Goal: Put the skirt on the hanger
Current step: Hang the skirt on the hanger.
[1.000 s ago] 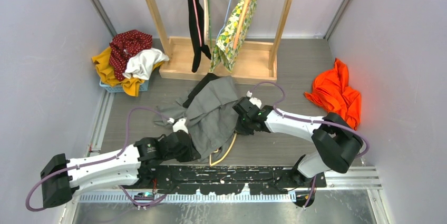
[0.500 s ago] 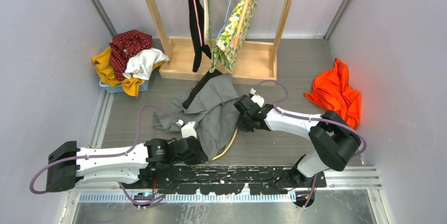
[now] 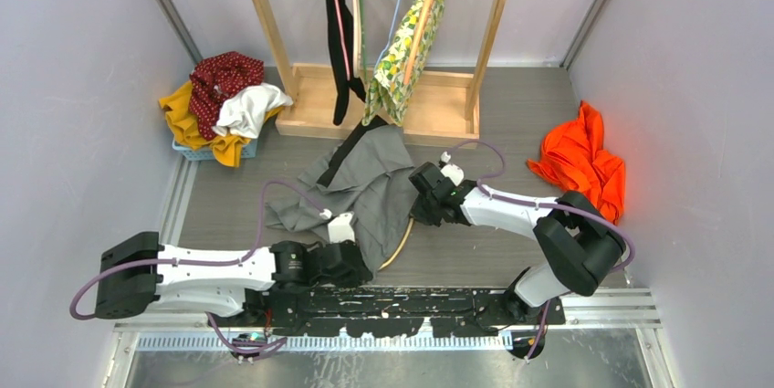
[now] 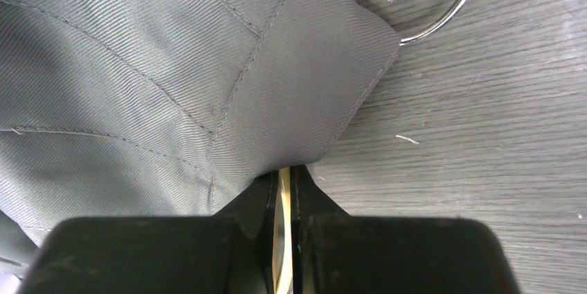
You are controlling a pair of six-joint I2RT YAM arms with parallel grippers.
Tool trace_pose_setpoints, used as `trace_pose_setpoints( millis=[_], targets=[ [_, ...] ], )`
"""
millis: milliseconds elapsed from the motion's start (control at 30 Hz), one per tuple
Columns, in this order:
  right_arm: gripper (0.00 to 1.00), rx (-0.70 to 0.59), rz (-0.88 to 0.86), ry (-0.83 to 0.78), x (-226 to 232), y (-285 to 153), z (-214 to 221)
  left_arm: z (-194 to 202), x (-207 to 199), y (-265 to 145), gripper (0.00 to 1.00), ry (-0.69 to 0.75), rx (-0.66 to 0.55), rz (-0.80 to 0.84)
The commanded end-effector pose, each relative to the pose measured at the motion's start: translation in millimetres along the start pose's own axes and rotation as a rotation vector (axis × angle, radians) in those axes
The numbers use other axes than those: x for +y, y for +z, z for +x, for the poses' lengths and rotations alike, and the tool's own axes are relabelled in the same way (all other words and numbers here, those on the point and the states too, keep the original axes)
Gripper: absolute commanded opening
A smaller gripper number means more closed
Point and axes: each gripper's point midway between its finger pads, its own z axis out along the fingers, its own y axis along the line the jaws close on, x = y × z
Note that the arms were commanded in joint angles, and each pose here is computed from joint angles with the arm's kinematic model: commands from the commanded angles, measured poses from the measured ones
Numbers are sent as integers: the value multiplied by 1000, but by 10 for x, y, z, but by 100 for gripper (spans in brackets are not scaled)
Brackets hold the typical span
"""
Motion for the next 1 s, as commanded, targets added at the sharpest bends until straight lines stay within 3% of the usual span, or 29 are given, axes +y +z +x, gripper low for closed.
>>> trace_pose_setpoints(
  millis=[0, 367, 633, 967],
  targets=[
    [1, -140, -189, 194, 572, -102, -419, -85, -513, -52, 0, -15, -10, 136],
    [1, -190, -139, 182, 475, -65, -514, -190, -730, -224, 0, -54, -35, 227],
    [1, -160, -208, 192, 747, -169, -521, 10, -858, 28, 0, -83, 31, 290],
    [1, -160, -235, 52, 799, -334, -434, -81, -1130, -75, 0, -54, -2, 419]
  ],
)
